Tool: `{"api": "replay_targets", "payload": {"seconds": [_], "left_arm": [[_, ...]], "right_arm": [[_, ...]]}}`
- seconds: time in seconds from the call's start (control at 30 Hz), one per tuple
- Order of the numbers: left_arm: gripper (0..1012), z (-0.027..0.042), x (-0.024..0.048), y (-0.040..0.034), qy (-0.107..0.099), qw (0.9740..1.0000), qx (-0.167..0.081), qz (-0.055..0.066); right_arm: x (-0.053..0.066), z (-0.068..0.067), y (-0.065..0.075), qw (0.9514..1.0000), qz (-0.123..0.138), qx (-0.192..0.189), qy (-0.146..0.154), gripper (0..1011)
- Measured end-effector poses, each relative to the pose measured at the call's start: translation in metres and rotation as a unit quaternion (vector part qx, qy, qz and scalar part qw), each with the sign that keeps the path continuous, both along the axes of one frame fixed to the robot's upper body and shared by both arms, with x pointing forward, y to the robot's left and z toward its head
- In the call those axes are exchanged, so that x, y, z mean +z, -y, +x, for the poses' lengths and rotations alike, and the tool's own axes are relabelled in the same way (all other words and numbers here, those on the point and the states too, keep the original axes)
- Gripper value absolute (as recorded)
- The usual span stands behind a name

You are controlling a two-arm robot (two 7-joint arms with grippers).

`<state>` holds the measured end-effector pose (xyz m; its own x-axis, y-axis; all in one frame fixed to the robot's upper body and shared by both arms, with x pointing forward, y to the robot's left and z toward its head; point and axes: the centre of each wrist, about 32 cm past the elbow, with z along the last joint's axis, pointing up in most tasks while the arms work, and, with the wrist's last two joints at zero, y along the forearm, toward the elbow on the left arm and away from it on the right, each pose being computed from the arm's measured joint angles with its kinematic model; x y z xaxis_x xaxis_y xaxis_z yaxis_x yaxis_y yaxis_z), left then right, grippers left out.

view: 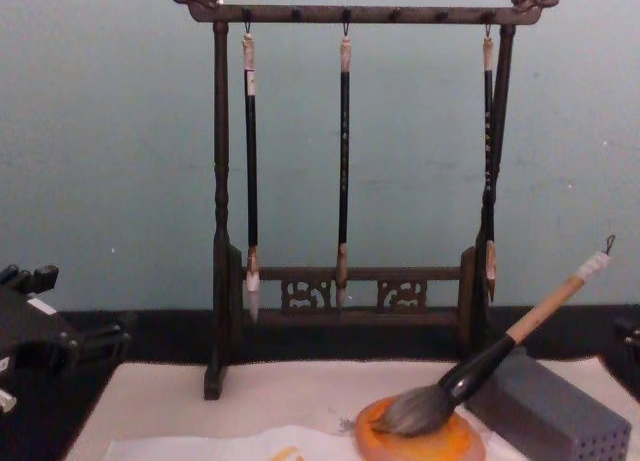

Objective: Pick up the brush from the inkstone, write on the paper, then place the brush back to its original position.

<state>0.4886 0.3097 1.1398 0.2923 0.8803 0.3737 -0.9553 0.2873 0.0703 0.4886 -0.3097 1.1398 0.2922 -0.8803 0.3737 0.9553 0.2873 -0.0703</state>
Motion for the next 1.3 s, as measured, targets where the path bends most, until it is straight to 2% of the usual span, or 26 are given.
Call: {"api": "replay_targets", "payload": {"seconds": [0.23,0.33,0.5,0.53,0.6,0.63,0.7,0.73,0.8,0.83,0.87,0.9,1.03,1.07,1.1,1.13,1.27,1.3], "left_arm": [[1001,0.0,0.0,0.0,0.0,1.0,0.0,0.0],[1001,0.0,0.0,0.0,0.0,1.0,0.0,0.0],[1001,0.0,0.0,0.0,0.0,1.0,0.0,0.0],[1001,0.0,0.0,0.0,0.0,1.0,0.0,0.0],[1001,0.0,0.0,0.0,0.0,1.0,0.0,0.0],[1001,0.0,0.0,0.0,0.0,1.0,0.0,0.0],[1001,0.0,0.0,0.0,0.0,1.0,0.0,0.0],[1001,0.0,0.0,0.0,0.0,1.0,0.0,0.0],[1001,0.0,0.0,0.0,0.0,1.0,0.0,0.0],[1001,0.0,0.0,0.0,0.0,1.0,0.0,0.0],[1001,0.0,0.0,0.0,0.0,1.0,0.0,0.0],[1001,0.0,0.0,0.0,0.0,1.0,0.0,0.0],[1001,0.0,0.0,0.0,0.0,1.0,0.0,0.0],[1001,0.0,0.0,0.0,0.0,1.0,0.0,0.0],[1001,0.0,0.0,0.0,0.0,1.0,0.0,0.0],[1001,0.0,0.0,0.0,0.0,1.0,0.0,0.0],[1001,0.0,0.0,0.0,0.0,1.0,0.0,0.0],[1001,0.0,0.0,0.0,0.0,1.0,0.0,0.0]], "right_arm": [[0.0,0.0,0.0,1.0,0.001,0.001,-0.001,1000],[0.002,0.0,0.001,0.9999,0.009,0.005,-0.002,1000],[0.008,0.001,0.002,0.9978,0.062,0.01,-0.025,1000],[0.01,0.002,0.003,0.9958,0.084,0.011,-0.037,1000],[0.011,0.002,0.004,0.9927,0.109,0.012,-0.05,1000],[0.013,0.004,0.005,0.9884,0.136,0.013,-0.065,1000],[0.014,0.005,0.005,0.9832,0.163,0.015,-0.08,1000],[0.015,0.006,0.005,0.977,0.19,0.015,-0.095,1000],[0.015,0.007,0.004,0.9713,0.211,0.016,-0.108,1000],[0.016,0.008,0.004,0.9646,0.234,0.017,-0.121,1000],[0.016,0.009,0.003,0.9612,0.244,0.018,-0.127,1000],[0.017,0.01,0.002,0.9543,0.265,0.019,-0.137,1000],[0.017,0.012,0.0,0.938,0.307,0.02,-0.159,1000],[0.016,0.013,-0.001,0.9297,0.327,0.019,-0.169,1000],[0.016,0.014,-0.002,0.9251,0.337,0.018,-0.174,1000],[0.015,0.015,-0.004,0.9158,0.357,0.017,-0.183,1000],[0.014,0.018,-0.008,0.8983,0.393,0.012,-0.196,1000],[0.013,0.019,-0.009,0.8906,0.408,0.009,-0.201,1000]]}}
